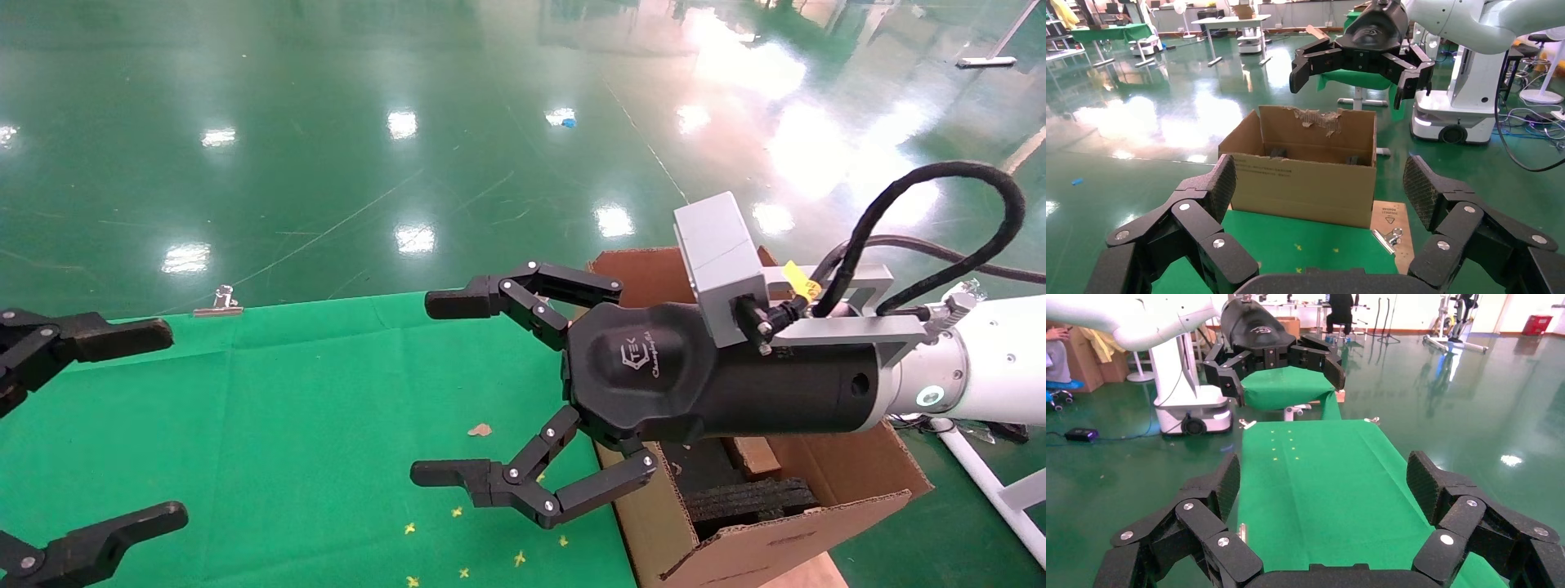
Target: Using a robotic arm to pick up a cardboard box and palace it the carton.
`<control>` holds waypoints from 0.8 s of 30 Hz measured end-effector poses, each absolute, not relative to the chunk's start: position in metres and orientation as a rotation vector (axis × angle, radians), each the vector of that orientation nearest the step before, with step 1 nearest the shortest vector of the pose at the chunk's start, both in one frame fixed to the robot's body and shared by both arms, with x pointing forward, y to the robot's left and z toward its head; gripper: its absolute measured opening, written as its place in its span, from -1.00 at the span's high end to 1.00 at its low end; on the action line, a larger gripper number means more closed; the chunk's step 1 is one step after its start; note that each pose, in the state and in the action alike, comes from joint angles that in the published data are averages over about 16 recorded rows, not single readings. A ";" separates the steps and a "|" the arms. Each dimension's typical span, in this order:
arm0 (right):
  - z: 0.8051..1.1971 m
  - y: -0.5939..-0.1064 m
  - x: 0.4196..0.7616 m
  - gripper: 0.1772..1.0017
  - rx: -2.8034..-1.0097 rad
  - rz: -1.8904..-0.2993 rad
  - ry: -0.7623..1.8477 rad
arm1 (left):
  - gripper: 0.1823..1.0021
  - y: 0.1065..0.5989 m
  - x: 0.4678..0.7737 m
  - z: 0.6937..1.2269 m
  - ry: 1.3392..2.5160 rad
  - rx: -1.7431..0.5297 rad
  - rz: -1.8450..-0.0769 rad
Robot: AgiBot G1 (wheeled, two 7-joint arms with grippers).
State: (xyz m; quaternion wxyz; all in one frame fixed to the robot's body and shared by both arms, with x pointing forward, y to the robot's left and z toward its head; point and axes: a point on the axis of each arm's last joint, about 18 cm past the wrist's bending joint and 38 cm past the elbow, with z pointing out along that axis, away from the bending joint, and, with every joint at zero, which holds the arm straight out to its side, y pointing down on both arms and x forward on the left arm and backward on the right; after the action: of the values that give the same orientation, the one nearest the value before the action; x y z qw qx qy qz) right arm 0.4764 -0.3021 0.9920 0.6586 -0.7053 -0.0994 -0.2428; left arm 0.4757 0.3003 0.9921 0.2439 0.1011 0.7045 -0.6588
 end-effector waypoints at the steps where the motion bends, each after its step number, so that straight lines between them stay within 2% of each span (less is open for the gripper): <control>1: 0.992 -0.302 0.476 -1.00 -1.597 -0.550 -0.225 | -1.00 0.300 0.476 0.992 1.924 0.276 -1.799; 24: 0.992 -0.302 0.477 -1.00 -1.597 -0.550 -0.224 | -1.00 0.300 0.476 0.992 1.924 0.276 -1.799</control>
State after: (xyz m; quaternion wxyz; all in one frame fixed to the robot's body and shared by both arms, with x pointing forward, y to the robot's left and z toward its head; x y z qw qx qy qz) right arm 0.4769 -0.3021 0.9920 0.6585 -0.7055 -0.0987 -0.2427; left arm 0.4757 0.3004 0.9921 0.2439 0.1011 0.7045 -0.6588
